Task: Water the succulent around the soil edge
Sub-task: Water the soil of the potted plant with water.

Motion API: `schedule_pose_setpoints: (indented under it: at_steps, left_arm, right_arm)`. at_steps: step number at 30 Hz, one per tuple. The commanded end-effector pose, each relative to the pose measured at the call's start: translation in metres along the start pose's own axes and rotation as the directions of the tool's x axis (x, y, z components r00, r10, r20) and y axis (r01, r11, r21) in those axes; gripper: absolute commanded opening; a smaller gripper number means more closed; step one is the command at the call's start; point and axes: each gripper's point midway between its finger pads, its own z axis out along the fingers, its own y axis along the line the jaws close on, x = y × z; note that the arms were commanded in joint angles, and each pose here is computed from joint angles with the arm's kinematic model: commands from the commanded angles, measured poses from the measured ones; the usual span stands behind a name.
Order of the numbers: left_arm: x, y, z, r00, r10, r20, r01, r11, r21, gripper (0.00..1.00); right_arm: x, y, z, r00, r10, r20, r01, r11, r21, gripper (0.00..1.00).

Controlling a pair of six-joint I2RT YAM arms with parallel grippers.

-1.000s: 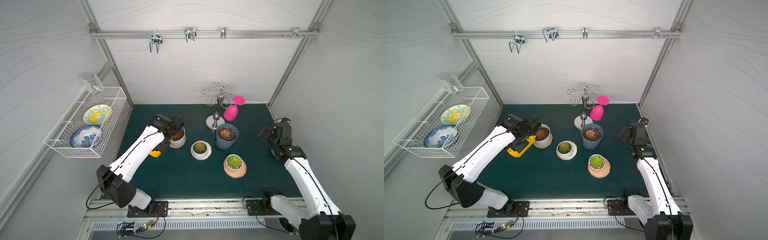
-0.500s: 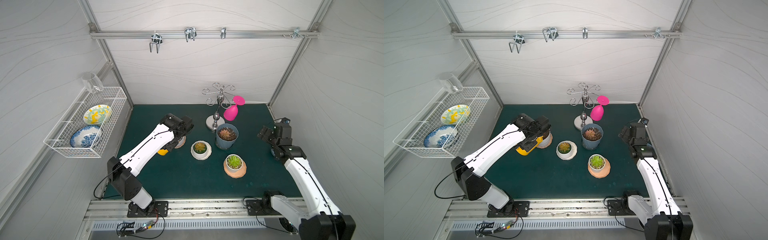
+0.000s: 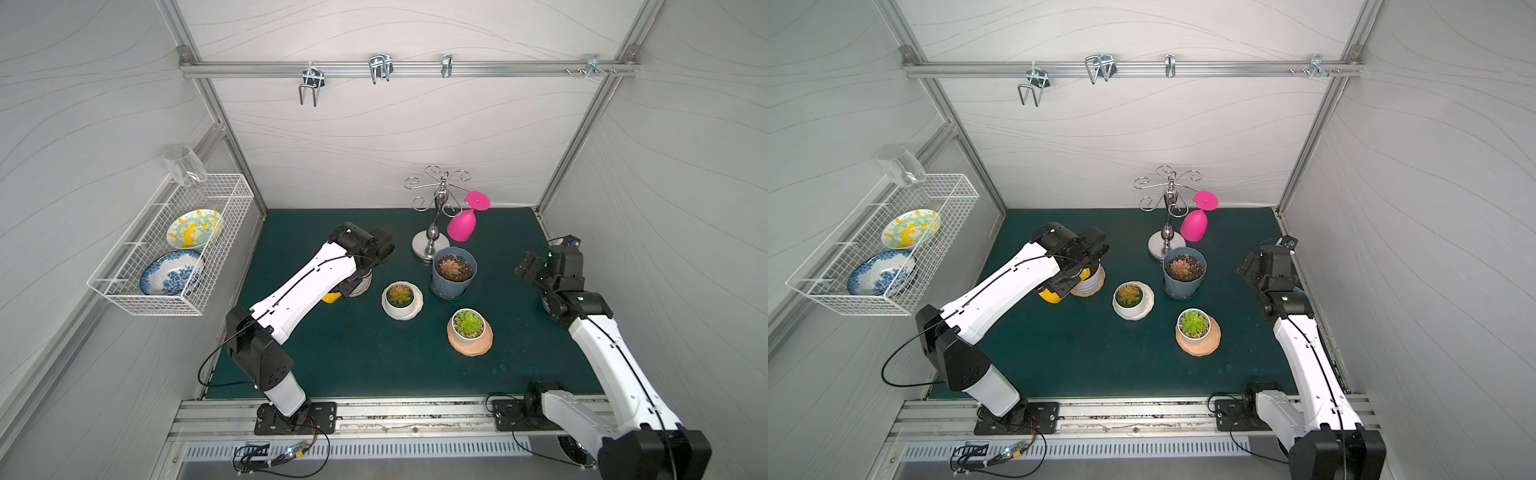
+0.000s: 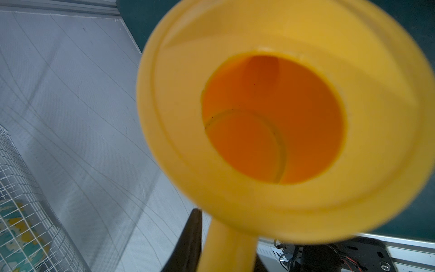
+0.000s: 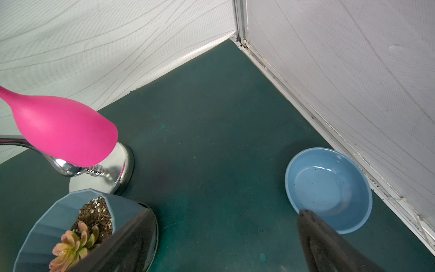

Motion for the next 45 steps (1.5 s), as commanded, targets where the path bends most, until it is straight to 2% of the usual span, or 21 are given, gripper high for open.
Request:
schedule_pose_setpoints:
  at_steps: [1, 7, 13, 16, 23, 29, 31, 35, 41, 45]
  left_arm:
    - [0.013, 0.011, -0.010, 0.999, 0.036, -0.034, -0.037, 0.999, -0.019, 0.00]
    - [0.005, 0.000, -0.023, 0.994, -0.041, 0.103, 0.030, 0.994, 0.104, 0.00]
    - [0.005, -0.004, -0.043, 0.956, -0.156, 0.249, 0.098, 0.968, 0.230, 0.00]
    - [0.011, -0.007, -0.048, 0.941, -0.188, 0.281, 0.109, 0.956, 0.272, 0.00]
    - [0.029, -0.033, -0.051, 0.929, -0.225, 0.294, 0.100, 0.917, 0.386, 0.00]
    - [0.048, -0.056, -0.052, 0.937, -0.202, 0.285, 0.073, 0.911, 0.405, 0.00]
    - [0.056, -0.061, -0.049, 0.946, -0.182, 0.267, 0.070, 0.921, 0.383, 0.00]
    - [0.061, -0.074, -0.055, 0.944, -0.196, 0.266, 0.064, 0.898, 0.435, 0.00]
    - [0.067, -0.086, -0.050, 0.948, -0.238, 0.209, 0.121, 0.883, 0.453, 0.00]
    - [0.072, -0.096, -0.032, 0.958, -0.244, 0.149, 0.169, 0.905, 0.391, 0.00]
  right_arm:
    - [-0.004, -0.003, -0.003, 1.000, 0.020, 0.024, -0.020, 1.000, 0.007, 0.99]
    - [-0.004, -0.003, -0.004, 1.000, 0.019, 0.024, -0.019, 1.000, 0.001, 0.99]
    - [-0.006, 0.001, -0.008, 1.000, 0.020, 0.023, -0.019, 1.000, -0.020, 0.99]
    - [-0.007, 0.003, -0.011, 1.000, 0.023, 0.018, -0.023, 0.999, -0.035, 0.99]
    - [-0.001, 0.014, -0.015, 0.999, 0.013, -0.049, -0.017, 0.997, -0.082, 0.99]
    - [0.002, 0.015, -0.027, 0.996, 0.002, -0.092, -0.011, 0.995, -0.097, 0.99]
    - [0.000, 0.014, -0.034, 0.996, -0.004, -0.088, -0.005, 0.995, -0.098, 0.99]
    - [-0.004, 0.009, -0.047, 0.998, -0.012, -0.063, 0.006, 0.995, -0.096, 0.99]
    - [-0.006, 0.001, -0.060, 0.999, -0.017, -0.035, 0.014, 0.997, -0.076, 0.99]
    - [-0.004, -0.002, -0.062, 1.000, -0.014, -0.021, 0.012, 0.997, -0.073, 0.99]
